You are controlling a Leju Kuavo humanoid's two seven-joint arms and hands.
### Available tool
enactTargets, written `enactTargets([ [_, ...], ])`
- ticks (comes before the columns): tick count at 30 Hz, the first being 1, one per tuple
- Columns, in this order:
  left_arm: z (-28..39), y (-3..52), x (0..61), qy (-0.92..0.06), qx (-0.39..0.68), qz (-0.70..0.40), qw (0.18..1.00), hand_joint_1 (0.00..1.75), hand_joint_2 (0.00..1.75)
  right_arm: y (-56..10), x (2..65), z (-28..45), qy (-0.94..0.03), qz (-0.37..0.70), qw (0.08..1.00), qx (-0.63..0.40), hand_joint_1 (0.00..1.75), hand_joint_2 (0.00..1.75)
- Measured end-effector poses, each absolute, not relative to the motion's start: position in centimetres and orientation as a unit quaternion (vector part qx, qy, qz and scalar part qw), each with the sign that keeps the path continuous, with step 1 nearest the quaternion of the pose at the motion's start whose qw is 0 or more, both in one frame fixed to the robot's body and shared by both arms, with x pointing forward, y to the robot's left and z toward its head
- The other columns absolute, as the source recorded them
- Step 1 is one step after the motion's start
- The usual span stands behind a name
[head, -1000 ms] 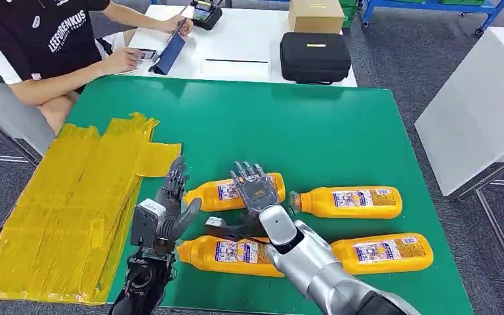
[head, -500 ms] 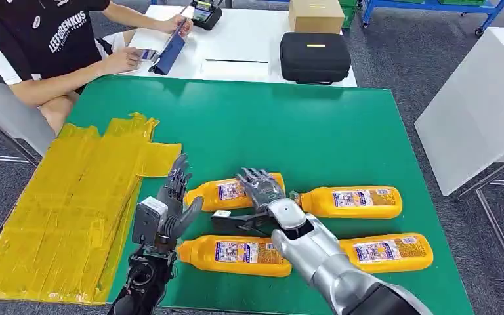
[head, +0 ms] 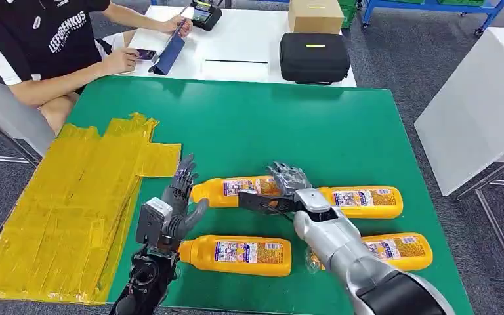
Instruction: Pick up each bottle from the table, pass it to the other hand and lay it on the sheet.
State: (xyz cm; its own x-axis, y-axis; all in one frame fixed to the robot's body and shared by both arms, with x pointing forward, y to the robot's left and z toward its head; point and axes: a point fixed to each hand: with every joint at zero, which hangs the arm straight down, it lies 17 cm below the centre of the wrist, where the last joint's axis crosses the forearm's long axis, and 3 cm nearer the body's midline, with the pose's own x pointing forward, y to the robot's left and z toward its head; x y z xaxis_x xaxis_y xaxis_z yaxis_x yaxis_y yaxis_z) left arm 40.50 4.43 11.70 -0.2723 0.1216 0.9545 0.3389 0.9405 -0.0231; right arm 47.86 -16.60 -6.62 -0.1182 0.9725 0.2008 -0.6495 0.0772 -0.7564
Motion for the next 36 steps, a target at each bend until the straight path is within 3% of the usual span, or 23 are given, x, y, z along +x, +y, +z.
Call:
enactTargets([
  [4, 11.7, 4.3, 40.4, -0.792, -0.147, -0.093, 0.586, 0.00, 1.75, -17.1, 48.2, -6.5, -0.373, 0.647, 0.623, -0.232, 1.52, 1.75],
  [8, 11.7, 4.4, 40.4, -0.792, -0.146, -0.092, 0.585, 0.00, 1.75, -17.3, 48.3, -6.5, -0.371, 0.649, 0.619, -0.241, 1.71, 1.75],
  [10, 11.8, 4.6, 40.5, -0.794, -0.142, -0.087, 0.585, 0.00, 1.75, -17.2, 48.3, -6.4, -0.373, 0.650, 0.615, -0.245, 1.68, 1.75],
  [11, 11.8, 4.6, 40.6, -0.794, -0.142, -0.085, 0.585, 0.00, 1.75, -17.1, 48.4, -6.4, -0.374, 0.651, 0.613, -0.247, 1.54, 1.75],
  [22, 11.7, 4.9, 40.6, -0.795, -0.137, -0.083, 0.586, 0.00, 1.75, -16.6, 48.7, -6.0, -0.383, 0.654, 0.595, -0.266, 1.52, 1.75],
  [23, 11.7, 4.9, 40.6, -0.795, -0.137, -0.083, 0.586, 0.00, 1.75, -16.6, 48.7, -6.0, -0.383, 0.654, 0.595, -0.267, 1.68, 1.75],
  [25, 11.7, 4.9, 40.6, -0.795, -0.137, -0.083, 0.586, 0.00, 1.75, -16.6, 48.7, -6.0, -0.383, 0.654, 0.595, -0.267, 1.66, 1.75],
  [26, 11.7, 4.9, 40.6, -0.795, -0.137, -0.083, 0.586, 0.00, 1.75, -16.6, 48.7, -6.0, -0.383, 0.655, 0.593, -0.268, 1.75, 1.75],
  [36, 11.7, 5.1, 40.6, -0.796, -0.135, -0.078, 0.585, 0.00, 1.75, -16.7, 49.1, -5.5, -0.404, 0.644, 0.576, -0.300, 1.75, 1.75],
])
